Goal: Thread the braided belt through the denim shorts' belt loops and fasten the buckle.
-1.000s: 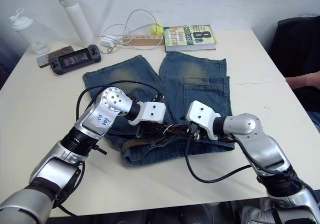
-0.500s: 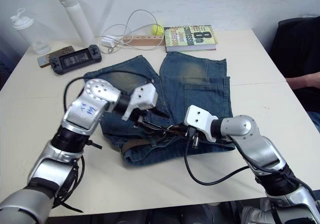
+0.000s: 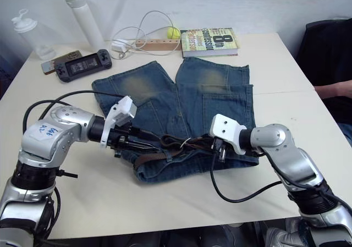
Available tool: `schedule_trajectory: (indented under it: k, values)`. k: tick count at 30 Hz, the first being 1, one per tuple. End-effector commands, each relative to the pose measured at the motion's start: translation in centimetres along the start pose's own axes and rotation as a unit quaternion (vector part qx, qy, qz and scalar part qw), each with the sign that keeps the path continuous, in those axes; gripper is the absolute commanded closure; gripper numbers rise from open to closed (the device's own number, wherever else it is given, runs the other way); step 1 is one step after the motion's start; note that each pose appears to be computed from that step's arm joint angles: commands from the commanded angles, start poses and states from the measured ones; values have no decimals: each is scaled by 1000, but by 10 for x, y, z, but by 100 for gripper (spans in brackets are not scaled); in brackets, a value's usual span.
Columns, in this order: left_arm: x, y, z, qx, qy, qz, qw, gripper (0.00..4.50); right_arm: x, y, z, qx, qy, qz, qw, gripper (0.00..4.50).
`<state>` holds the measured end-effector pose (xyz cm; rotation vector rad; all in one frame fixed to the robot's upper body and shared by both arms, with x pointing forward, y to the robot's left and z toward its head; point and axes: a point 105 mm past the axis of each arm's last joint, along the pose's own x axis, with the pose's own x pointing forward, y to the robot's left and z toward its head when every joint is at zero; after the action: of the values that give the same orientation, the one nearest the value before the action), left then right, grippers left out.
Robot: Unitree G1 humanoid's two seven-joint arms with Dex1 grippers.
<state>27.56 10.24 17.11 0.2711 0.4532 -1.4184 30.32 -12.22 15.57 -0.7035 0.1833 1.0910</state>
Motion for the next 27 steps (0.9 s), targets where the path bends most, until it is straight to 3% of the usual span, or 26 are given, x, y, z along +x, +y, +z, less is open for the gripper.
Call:
schedule_trajectory:
  k: [1,4,6,10,17,27]
  values:
    - [9,3,-17,11,28,18,999,448,-9,-5,11,-22,-11,-15,1000,450]
    - [19,1,-30,5,40,14,999,448,-10,-6,12,-24,-12,-17,999,450]
    - [27,-2,-49,12,74,12,997,448,-11,-6,13,-33,-10,-19,999,450]
    - [34,-2,-72,9,103,17,995,448,-16,-8,13,-114,11,-33,993,450]
    - [25,6,-72,-6,83,14,996,448,-60,-15,-39,-138,58,-92,984,450]
    - [19,1,-91,-5,110,-2,994,448,-98,-5,-87,-204,104,-111,967,450]
